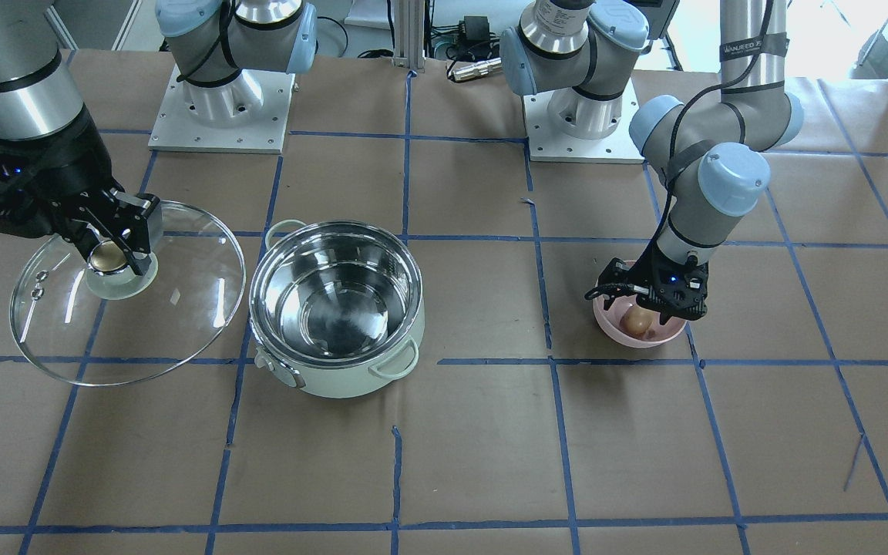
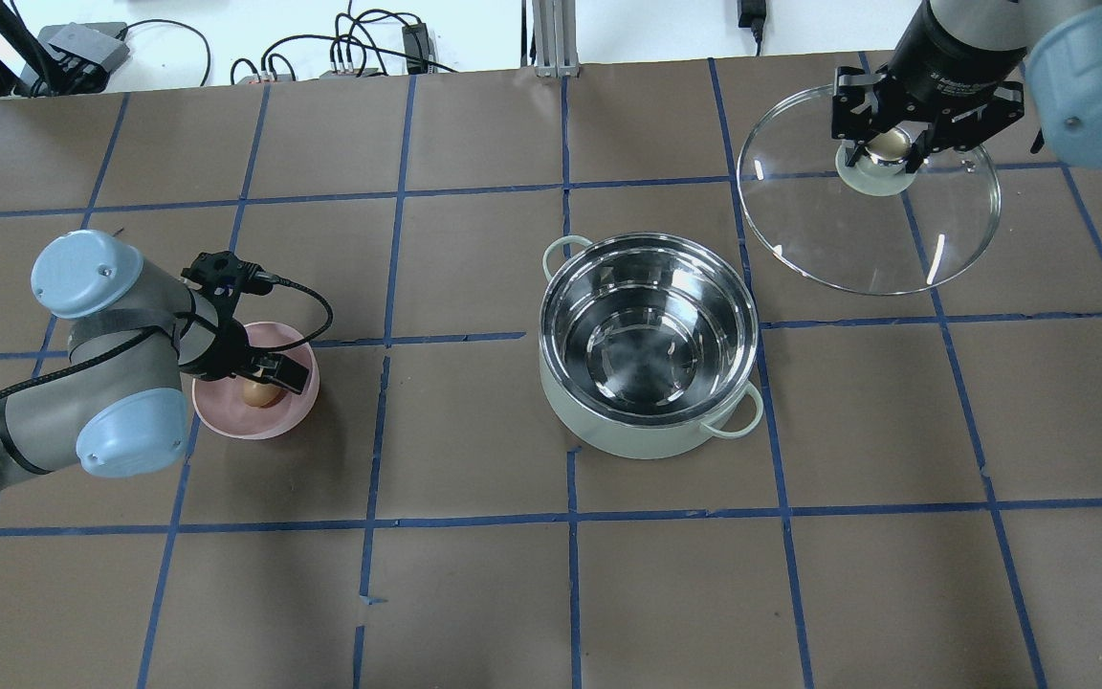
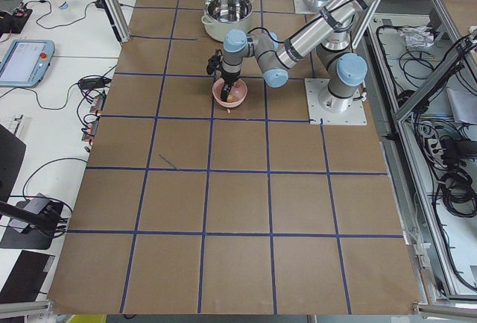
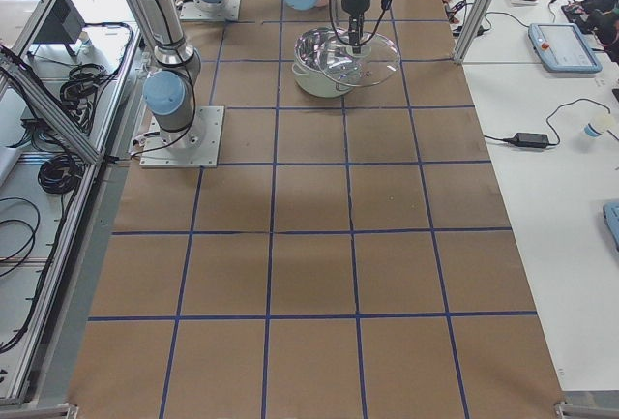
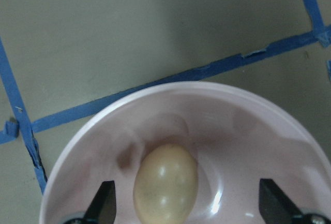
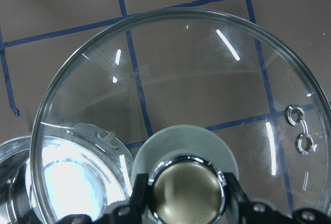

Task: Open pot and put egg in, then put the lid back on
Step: 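Hold lid raised with right gripper while left gripper closes on the egg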

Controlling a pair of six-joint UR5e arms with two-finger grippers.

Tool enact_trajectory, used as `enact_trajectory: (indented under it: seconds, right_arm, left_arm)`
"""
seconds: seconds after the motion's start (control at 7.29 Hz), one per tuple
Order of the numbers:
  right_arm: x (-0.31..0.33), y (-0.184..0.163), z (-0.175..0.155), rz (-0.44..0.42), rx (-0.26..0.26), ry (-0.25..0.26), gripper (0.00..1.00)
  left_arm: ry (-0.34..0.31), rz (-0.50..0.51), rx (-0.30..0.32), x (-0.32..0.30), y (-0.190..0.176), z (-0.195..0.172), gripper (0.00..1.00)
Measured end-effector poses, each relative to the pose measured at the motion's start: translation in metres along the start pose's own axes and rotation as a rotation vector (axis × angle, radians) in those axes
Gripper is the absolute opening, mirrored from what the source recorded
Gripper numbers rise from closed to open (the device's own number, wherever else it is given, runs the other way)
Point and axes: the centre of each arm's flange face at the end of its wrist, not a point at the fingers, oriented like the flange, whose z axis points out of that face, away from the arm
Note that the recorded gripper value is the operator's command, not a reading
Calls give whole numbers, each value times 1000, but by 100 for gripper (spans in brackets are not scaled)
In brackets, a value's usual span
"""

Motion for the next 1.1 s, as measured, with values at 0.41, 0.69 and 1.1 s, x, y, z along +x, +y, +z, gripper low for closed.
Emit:
enact_trajectory:
  seconds: [0.41, 0.69, 1.1]
  right_arm:
    - [0, 2, -1, 0, -1, 0, 28]
    - [-1, 2, -1, -1, -1, 0, 28]
    - [-1, 2, -1, -4, 1, 0, 28]
  left_arm:
    - [0, -41, -9, 0, 1, 3, 92]
    - [7, -60, -14, 0, 1, 6, 88]
    - [13, -87, -16, 0, 1, 8, 72]
